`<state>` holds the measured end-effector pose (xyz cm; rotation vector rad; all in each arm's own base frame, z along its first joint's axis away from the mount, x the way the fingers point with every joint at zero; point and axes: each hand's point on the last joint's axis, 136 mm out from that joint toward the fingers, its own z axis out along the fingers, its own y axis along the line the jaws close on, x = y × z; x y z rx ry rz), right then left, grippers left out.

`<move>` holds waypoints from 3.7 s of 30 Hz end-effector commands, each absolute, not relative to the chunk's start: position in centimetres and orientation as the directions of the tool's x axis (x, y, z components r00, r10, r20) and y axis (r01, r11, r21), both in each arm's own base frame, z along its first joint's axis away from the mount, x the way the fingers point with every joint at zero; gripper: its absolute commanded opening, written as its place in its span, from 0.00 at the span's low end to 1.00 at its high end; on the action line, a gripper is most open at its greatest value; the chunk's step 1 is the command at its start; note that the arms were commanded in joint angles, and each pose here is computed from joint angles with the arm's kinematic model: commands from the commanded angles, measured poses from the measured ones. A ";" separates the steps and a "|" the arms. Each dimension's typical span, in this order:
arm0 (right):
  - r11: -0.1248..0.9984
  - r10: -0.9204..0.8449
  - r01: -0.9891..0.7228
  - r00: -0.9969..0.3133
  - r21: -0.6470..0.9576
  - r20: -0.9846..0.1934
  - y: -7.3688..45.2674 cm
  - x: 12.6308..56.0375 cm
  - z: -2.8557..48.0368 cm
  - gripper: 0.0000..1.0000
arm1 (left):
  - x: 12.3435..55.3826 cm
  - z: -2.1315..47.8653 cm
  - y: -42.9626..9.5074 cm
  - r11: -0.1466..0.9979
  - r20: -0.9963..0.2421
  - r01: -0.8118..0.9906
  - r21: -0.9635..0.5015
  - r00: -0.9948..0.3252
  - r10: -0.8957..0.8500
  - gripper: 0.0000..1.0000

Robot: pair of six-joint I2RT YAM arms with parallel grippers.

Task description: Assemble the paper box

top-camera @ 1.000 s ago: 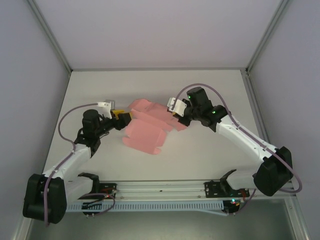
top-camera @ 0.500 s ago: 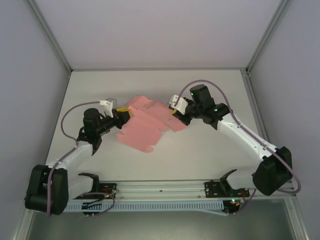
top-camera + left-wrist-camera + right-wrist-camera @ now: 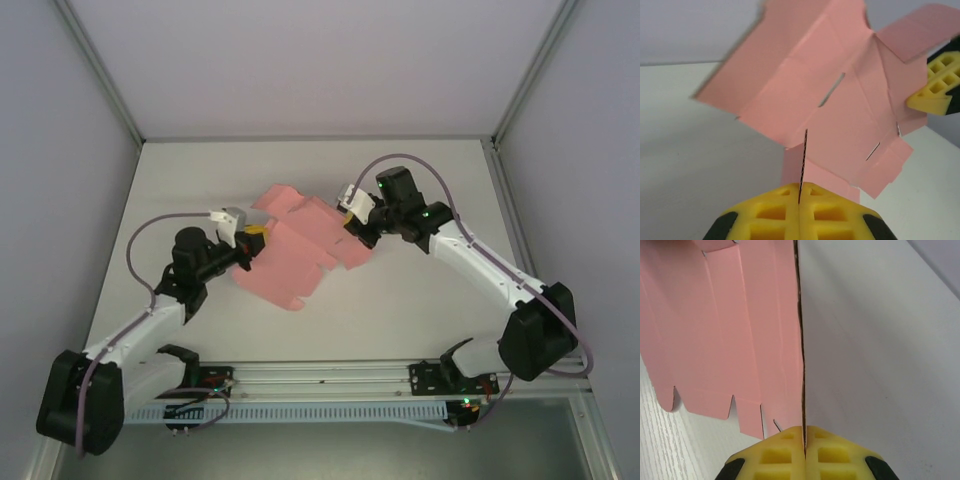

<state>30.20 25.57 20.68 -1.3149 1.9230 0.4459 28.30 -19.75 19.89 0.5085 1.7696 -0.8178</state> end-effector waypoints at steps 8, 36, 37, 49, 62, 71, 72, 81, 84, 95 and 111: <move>0.443 -0.622 -0.885 -0.189 -0.143 -0.760 26.3 30.9 21.7 0.00 | 27.6 18.7 -22.4 0.793 -0.938 0.608 -0.026 -0.289 0.191 0.00; 0.348 -0.869 -0.795 -0.076 -0.497 -0.488 25.0 32.4 17.3 0.00 | 25.2 18.4 -23.3 0.808 -0.923 0.581 -0.096 -0.356 0.146 1.00; 0.337 -0.881 -0.785 -0.068 -0.519 -0.468 24.9 32.6 17.1 0.00 | 25.3 18.8 -22.7 0.819 -0.922 0.564 -0.106 -0.365 0.132 1.00; 0.169 -0.970 -0.637 0.028 -0.752 -0.242 25.8 35.2 14.7 0.00 | 28.5 18.2 -16.0 0.912 -0.839 0.277 -0.302 -0.532 -0.116 1.00; 0.099 -0.993 -0.431 0.019 -0.897 -0.119 26.6 39.0 11.6 0.00 | 29.2 15.2 -15.0 0.920 -0.784 0.208 -0.333 -0.604 -0.147 1.00; 0.045 -0.991 -0.262 0.110 -0.964 -0.076 27.6 38.7 13.8 0.00 | 29.8 14.1 -13.6 0.927 -0.758 0.143 -0.347 -0.625 -0.187 1.00; 0.036 -0.991 -0.272 0.118 -0.962 -0.070 27.7 38.6 13.5 0.00 | 29.9 14.0 -13.5 0.927 -0.755 0.139 -0.349 -0.628 -0.190 1.00; 0.013 -0.984 -0.418 0.158 -0.908 -0.087 28.1 36.8 11.0 0.00 | 32.1 14.3 -11.5 0.922 -0.743 0.064 -0.382 -0.614 -0.266 1.00; 0.029 -0.979 -0.425 0.171 -0.905 -0.112 28.1 36.4 11.3 0.00 | 34.0 14.3 -9.7 0.925 -0.746 0.015 -0.380 -0.597 -0.297 1.00; 0.079 -0.967 -0.433 0.187 -0.898 -0.175 28.1 35.7 12.5 0.00 | 41.5 9.3 -10.7 0.939 -0.671 0.050 -0.339 -0.712 -0.205 1.00; 0.103 -0.965 -0.447 0.171 -0.888 -0.198 27.9 35.5 12.8 0.00 | 36.2 9.7 -20.2 0.783 -0.731 0.501 -0.369 -0.676 0.088 0.76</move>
